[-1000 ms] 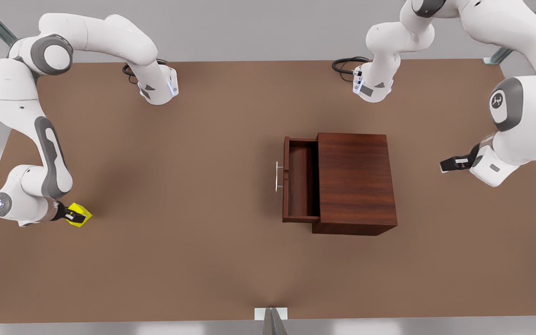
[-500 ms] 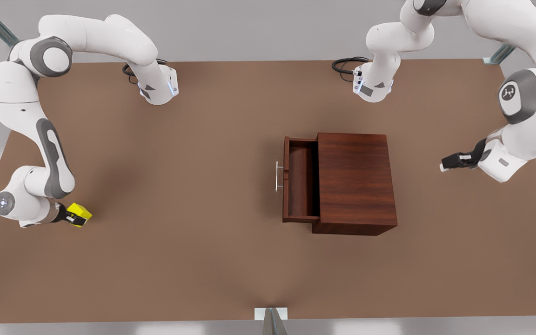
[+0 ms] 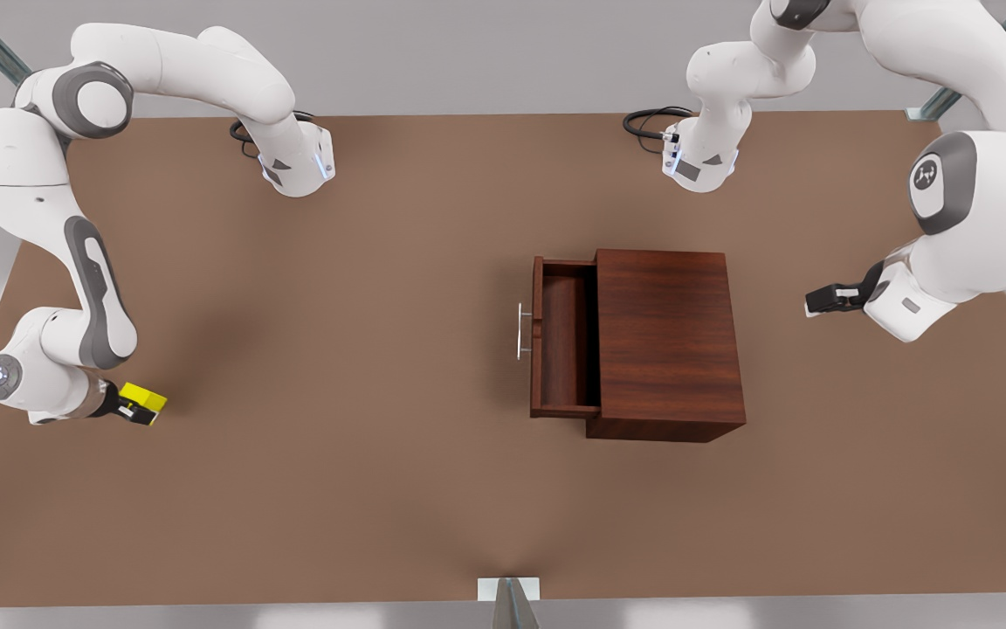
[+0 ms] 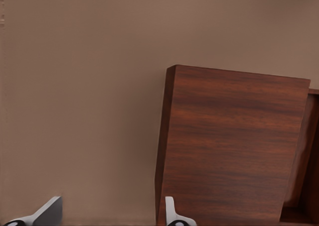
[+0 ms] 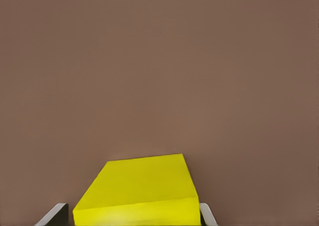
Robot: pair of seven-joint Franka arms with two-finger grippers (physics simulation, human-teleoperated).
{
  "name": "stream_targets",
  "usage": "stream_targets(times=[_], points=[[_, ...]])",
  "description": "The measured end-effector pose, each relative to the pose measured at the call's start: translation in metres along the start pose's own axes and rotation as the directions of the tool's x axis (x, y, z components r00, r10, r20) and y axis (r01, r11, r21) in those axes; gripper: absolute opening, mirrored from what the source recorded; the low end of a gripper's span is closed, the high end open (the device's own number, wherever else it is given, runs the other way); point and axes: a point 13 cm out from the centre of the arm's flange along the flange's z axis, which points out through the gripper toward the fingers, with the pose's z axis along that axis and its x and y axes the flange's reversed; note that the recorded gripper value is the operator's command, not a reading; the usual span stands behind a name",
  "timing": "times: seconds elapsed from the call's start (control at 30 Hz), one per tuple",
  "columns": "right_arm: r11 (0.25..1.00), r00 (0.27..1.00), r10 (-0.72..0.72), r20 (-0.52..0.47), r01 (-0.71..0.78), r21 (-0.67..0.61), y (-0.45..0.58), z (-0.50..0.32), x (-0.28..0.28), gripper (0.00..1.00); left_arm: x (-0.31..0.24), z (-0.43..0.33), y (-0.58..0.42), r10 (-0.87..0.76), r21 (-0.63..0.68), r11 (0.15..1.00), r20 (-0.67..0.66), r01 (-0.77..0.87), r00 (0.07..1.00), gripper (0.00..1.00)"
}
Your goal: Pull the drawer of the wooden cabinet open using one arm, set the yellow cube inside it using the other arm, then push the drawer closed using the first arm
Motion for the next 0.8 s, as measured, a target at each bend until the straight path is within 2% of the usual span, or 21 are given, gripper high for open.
stream_targets(times=[0.2,0.4,0.43,0.5,0.53,0.63,0.8], points=[[1.000,1.000,0.006,0.007,-0.006,-0.002,0.003,0.003,-0.001,0.93,0.003,0.003,0.002,-0.008,-0.003,1.000,-0.017,0.008,1.000,1.00],[1.000,1.000,0.009,0.016,-0.009,0.001,0.004,0.003,-0.003,0.67,0.004,0.003,0.000,-0.007,-0.004,1.000,-0.019,0.007,1.000,1.00],[1.000,1.000,0.008,0.017,-0.008,0.001,0.004,0.002,-0.003,0.60,0.004,0.002,0.000,-0.007,-0.004,1.000,-0.018,0.007,1.000,1.00],[1.000,1.000,0.005,0.019,-0.005,0.000,0.006,0.001,-0.004,0.59,0.003,0.002,0.000,-0.008,0.000,1.000,-0.017,0.008,1.000,1.00],[1.000,1.000,0.004,0.020,-0.004,0.000,0.006,0.000,-0.004,0.54,0.003,0.001,0.001,-0.012,0.002,1.000,-0.015,0.012,1.000,1.00],[1.000,0.999,-0.011,0.036,0.011,-0.006,0.017,-0.017,-0.006,0.51,-0.002,0.003,0.006,-0.019,0.004,1.000,-0.007,0.019,1.000,1.00],[0.998,0.995,-0.064,0.079,0.065,-0.014,0.069,-0.092,-0.002,0.50,-0.009,0.000,0.006,-0.022,0.011,1.000,0.020,0.022,1.000,1.00]])
